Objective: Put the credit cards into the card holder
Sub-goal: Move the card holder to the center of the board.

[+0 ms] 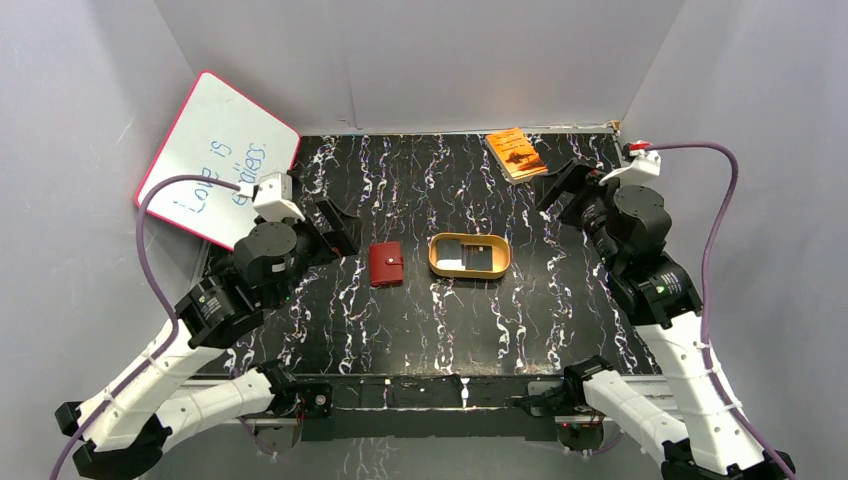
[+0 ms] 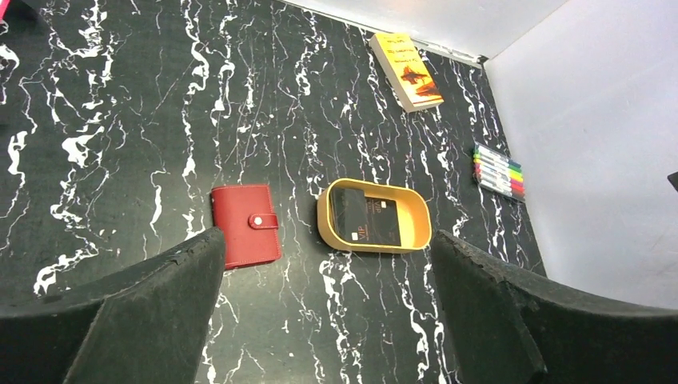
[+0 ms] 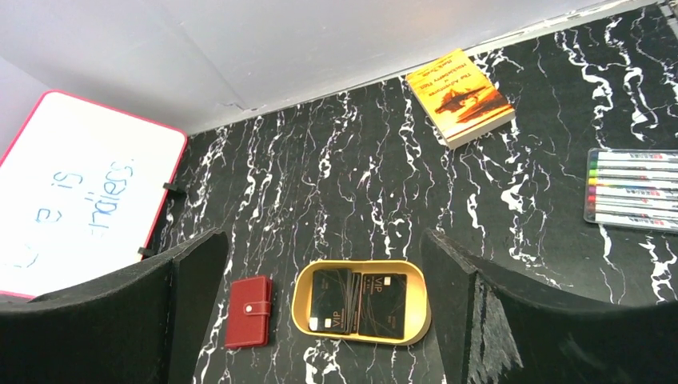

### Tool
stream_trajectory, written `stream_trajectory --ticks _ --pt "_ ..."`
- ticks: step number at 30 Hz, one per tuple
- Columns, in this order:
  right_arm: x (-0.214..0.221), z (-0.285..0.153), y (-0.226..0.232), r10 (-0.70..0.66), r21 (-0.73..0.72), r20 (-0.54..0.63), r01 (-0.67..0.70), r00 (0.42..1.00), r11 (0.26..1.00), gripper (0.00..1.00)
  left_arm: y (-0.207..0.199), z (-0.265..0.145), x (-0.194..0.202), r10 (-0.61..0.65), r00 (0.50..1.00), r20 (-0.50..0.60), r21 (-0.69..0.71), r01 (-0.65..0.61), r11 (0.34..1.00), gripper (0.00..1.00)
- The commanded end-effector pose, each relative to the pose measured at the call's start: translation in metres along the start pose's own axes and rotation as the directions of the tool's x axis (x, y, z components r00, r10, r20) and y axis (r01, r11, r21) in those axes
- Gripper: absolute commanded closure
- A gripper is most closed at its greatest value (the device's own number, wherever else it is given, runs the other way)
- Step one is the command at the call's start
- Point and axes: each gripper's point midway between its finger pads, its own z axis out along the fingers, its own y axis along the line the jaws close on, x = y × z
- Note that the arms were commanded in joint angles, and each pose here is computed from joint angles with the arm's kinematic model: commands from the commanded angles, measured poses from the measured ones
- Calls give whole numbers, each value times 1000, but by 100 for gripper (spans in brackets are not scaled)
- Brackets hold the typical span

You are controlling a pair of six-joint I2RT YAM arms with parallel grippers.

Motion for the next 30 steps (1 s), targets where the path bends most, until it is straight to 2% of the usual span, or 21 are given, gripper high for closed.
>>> stream_trajectory --ticks 1,4,10,16,20,23,30 --pt "-6 0 19 2 -98 27 1 1000 995 1 12 -13 -11 10 998 64 5 -10 1000 3" --pt "-5 0 24 11 -128 31 -7 999 992 1 16 -15 -7 32 998 62 12 -32 999 3" --pt "11 10 27 7 -123 -66 -15 998 992 1 21 -11 22 103 995 -15 38 -102 994 3" --pt "40 14 36 -110 -232 -151 73 982 970 1 43 2 65 111 987 -120 -41 -117 992 4" --pt "69 16 19 -173 -202 -258 123 951 972 2 51 12 101 81 972 -221 -81 -101 992 4" --pt "93 12 17 -196 -240 -320 121 927 963 2 52 23 129 66 952 -298 -99 -99 990 5" --pt "152 8 -1 -159 -210 -499 59 852 976 5 55 54 166 -14 918 -397 -157 -53 986 7"
